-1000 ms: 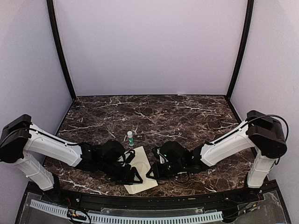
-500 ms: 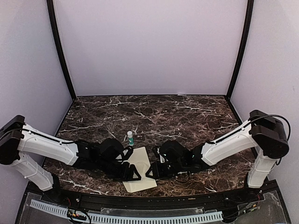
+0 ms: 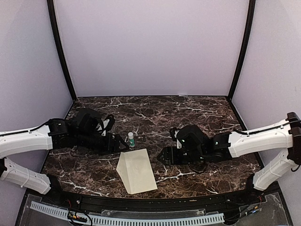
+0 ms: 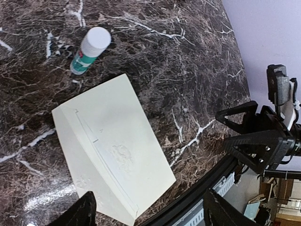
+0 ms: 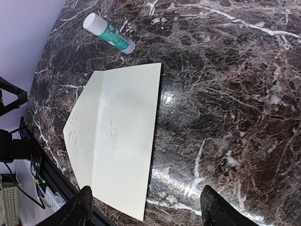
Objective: Place the letter into the envelope and seal it
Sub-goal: Place the letter in the envelope, then open the solid glue cap from the solid glue.
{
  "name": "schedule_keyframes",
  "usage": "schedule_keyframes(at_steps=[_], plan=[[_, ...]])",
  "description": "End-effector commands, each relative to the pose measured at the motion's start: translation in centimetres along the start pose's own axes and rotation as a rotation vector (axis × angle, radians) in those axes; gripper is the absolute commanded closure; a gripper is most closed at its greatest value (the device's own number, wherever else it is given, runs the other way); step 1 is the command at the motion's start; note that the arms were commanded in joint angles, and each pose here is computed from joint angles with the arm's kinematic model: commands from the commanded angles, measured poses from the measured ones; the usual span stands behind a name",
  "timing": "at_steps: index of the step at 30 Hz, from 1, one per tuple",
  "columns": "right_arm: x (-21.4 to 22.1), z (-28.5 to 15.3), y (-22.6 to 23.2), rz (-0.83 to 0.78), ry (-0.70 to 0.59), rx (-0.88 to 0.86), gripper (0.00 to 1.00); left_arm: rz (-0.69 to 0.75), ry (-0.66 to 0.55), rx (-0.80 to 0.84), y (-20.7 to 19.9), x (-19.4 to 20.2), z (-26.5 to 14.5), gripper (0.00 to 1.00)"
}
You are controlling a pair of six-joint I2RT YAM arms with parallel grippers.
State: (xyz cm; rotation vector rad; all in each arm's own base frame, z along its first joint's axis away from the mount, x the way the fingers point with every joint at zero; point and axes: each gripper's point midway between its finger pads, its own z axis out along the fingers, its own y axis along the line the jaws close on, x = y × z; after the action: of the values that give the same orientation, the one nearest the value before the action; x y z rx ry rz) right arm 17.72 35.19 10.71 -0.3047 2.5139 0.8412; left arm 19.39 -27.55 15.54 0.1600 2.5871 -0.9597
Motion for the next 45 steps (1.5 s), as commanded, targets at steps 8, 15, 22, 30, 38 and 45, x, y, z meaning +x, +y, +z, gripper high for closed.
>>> schedule_keyframes(at_steps=[8, 15, 22, 30, 38, 45], plan=[[0.0, 0.9, -1.0, 0.039, 0.0, -0.068, 0.36, -0.158, -0.01, -0.089, 8.9, 2.6, 0.6, 0.33], [0.6, 2.1, -1.4, 0.056, 0.031, -0.064, 0.41, -0.215, -0.076, 0.001, 9.1, 2.4, 0.6, 0.35], [-3.1, 2.8, -0.9, -0.071, -0.031, 0.048, 0.37, -0.162, -0.118, 0.044, 9.6, -2.6, 0.6, 0.34], [-7.7, 5.8, 3.1, -0.227, -0.04, 0.1, 0.34, 0.038, -0.218, 0.044, 9.8, -13.8, -3.5, 0.32], [-11.8, 9.9, 6.2, -0.273, -0.089, 0.142, 0.34, 0.093, -0.436, -0.052, 11.8, -19.9, -8.7, 0.3], [-12.7, 13.5, 6.8, -0.316, -0.071, 0.183, 0.36, 0.166, -0.482, -0.196, 12.8, -19.1, -11.4, 0.28]])
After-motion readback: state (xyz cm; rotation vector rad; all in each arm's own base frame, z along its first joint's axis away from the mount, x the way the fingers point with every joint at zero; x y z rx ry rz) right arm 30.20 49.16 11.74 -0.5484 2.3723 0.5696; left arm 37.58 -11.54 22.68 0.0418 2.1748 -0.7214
